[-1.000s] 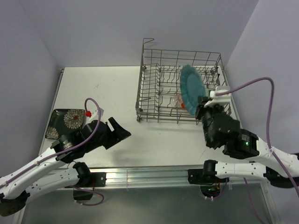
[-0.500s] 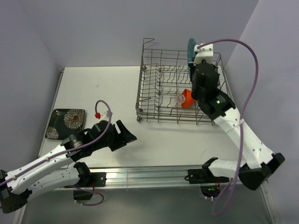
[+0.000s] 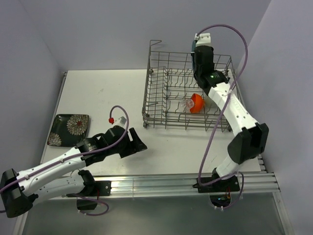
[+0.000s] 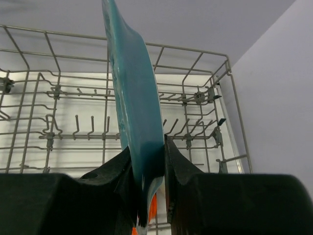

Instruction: Load the mixed dishes into the dish rack

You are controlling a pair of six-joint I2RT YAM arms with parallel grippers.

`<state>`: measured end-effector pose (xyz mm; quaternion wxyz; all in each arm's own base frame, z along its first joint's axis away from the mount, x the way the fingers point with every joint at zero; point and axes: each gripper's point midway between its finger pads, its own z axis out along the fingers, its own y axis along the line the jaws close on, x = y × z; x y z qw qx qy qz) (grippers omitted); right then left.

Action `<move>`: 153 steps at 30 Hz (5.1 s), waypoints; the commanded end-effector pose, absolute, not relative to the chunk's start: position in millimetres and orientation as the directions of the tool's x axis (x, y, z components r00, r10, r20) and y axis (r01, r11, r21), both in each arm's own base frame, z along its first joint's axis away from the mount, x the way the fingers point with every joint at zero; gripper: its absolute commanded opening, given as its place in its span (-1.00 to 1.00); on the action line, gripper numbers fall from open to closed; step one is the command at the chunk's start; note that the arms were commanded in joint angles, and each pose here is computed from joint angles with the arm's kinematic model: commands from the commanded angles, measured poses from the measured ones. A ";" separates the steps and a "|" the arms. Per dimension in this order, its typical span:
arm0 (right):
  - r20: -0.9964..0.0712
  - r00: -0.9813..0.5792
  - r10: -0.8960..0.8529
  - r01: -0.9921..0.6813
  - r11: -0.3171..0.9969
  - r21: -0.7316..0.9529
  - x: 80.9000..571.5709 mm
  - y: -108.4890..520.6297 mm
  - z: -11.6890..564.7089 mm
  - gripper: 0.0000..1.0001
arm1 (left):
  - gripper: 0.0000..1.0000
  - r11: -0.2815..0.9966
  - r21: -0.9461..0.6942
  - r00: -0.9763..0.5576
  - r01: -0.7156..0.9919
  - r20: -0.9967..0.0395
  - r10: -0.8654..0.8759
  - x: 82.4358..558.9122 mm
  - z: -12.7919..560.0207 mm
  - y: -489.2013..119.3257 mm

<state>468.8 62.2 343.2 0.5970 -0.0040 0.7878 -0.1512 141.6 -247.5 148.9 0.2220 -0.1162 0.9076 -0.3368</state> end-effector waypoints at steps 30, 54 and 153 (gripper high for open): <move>-0.988 -0.124 -0.093 0.265 0.956 -0.124 563.8 52.6 367.8 -1.00 | 0.48 0.813 -0.580 -0.844 0.048 -0.458 -0.277 154.3 117.7 -239.8; -0.951 -0.306 -0.031 0.270 0.956 -0.118 573.9 88.1 269.2 -0.96 | 0.50 0.920 -0.385 -0.592 -0.071 -0.726 -0.350 206.3 225.4 -175.6; -0.403 -0.915 0.013 -0.356 0.440 0.824 260.7 678.5 84.8 -0.09 | 0.59 0.494 -0.837 -0.364 0.235 -0.547 -0.754 130.5 404.3 -90.2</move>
